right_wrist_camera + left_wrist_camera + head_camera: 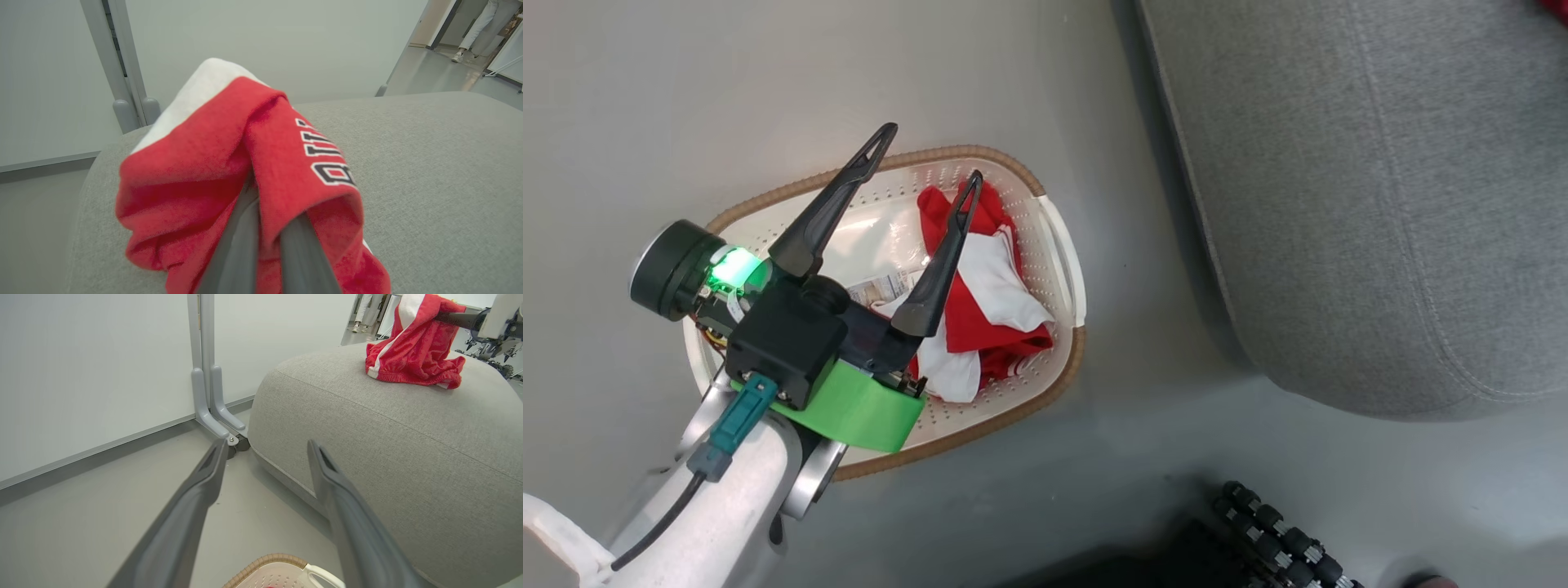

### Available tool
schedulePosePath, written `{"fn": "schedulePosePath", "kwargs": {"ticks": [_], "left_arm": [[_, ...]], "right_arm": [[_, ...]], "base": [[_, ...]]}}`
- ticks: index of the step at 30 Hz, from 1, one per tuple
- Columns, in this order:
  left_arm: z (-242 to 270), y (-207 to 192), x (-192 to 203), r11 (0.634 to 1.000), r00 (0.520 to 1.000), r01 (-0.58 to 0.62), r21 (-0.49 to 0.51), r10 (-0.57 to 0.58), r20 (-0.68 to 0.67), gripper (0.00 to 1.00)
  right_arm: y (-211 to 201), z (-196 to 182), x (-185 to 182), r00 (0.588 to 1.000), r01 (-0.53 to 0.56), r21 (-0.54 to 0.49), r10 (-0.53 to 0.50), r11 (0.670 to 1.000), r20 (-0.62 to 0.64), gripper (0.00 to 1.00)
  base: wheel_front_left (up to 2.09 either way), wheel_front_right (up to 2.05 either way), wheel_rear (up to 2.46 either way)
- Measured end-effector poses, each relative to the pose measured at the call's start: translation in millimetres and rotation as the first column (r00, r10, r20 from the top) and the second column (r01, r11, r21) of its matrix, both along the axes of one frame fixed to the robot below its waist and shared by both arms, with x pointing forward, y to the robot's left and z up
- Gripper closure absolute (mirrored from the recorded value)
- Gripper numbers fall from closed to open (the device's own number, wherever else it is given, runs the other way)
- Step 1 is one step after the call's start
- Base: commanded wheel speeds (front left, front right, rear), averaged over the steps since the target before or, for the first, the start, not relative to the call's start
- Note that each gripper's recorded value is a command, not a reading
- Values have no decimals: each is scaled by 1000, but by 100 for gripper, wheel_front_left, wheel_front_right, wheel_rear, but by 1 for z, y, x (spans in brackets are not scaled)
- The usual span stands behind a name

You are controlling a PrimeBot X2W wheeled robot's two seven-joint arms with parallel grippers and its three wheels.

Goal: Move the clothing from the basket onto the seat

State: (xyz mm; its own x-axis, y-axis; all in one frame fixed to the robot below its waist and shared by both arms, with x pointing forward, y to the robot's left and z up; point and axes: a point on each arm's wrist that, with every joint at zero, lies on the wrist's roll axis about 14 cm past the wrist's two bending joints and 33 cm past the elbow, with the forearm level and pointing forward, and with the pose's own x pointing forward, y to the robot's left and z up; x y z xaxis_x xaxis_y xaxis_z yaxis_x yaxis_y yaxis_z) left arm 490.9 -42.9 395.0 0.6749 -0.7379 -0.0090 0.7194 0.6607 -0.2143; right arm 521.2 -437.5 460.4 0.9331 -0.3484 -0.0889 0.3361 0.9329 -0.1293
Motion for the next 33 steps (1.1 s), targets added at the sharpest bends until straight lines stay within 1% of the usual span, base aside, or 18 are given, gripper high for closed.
{"fn": "schedulePosePath", "kwargs": {"ticks": [4, 5, 6, 7, 12, 15, 19, 22, 24, 27, 29, 33], "left_arm": [[-13, 11, 2, 999, 998, -49, -13, 48, -38, 0], [-15, 14, 2, 998, 997, -59, -15, 58, -45, 0], [-16, 17, 2, 998, 996, -69, -14, 68, -51, 0], [-17, 20, 3, 997, 995, -80, -12, 79, -54, 0], [-13, 33, 5, 989, 988, -150, 5, 150, -48, 0], [-9, 42, 3, 977, 975, -212, 13, 213, -60, 0], [-6, 61, -4, 950, 944, -311, 39, 314, -100, 0], [-3, 71, -15, 931, 925, -357, 77, 364, -108, 0], [-1, 79, -24, 916, 910, -389, 98, 399, -117, 0], [11, 89, -35, 896, 887, -435, 92, 444, -125, 0], [19, 96, -42, 881, 873, -465, 87, 473, -120, 0], [30, 110, -64, 854, 846, -513, 88, 520, -116, 0]], "right_arm": [[7, -35, 9, 998, -6, 30, 8, 1000, -65, 100], [8, -39, 10, 997, -8, 34, 11, 999, -72, 85], [11, -44, 12, 997, -14, 36, 17, 999, -81, 13], [13, -47, 12, 995, -23, 31, 25, 999, -92, 0], [27, -47, 1, 990, -77, 2, 76, 997, -115, 0], [32, -41, -16, 990, -87, -3, 86, 996, -112, 0], [64, -38, -41, 984, -145, 27, 147, 989, -97, 0], [90, -34, -60, 977, -192, 55, 197, 980, -84, 0], [116, -33, -71, 967, -237, 87, 243, 968, -73, 0], [148, -29, -83, 952, -295, 131, 302, 947, -44, 0], [171, -25, -89, 937, -341, 156, 349, 927, -25, 0], [221, -17, -105, 897, -436, 205, 441, 876, 22, 0]], "base": [[0, 0, 0], [0, 0, 0], [0, 0, 0], [0, 0, 0], [0, 0, 0], [0, 0, 0], [0, 0, 0], [0, 0, 0], [0, 0, 0], [0, 0, 0], [0, 0, 0], [0, 0, 0]]}}
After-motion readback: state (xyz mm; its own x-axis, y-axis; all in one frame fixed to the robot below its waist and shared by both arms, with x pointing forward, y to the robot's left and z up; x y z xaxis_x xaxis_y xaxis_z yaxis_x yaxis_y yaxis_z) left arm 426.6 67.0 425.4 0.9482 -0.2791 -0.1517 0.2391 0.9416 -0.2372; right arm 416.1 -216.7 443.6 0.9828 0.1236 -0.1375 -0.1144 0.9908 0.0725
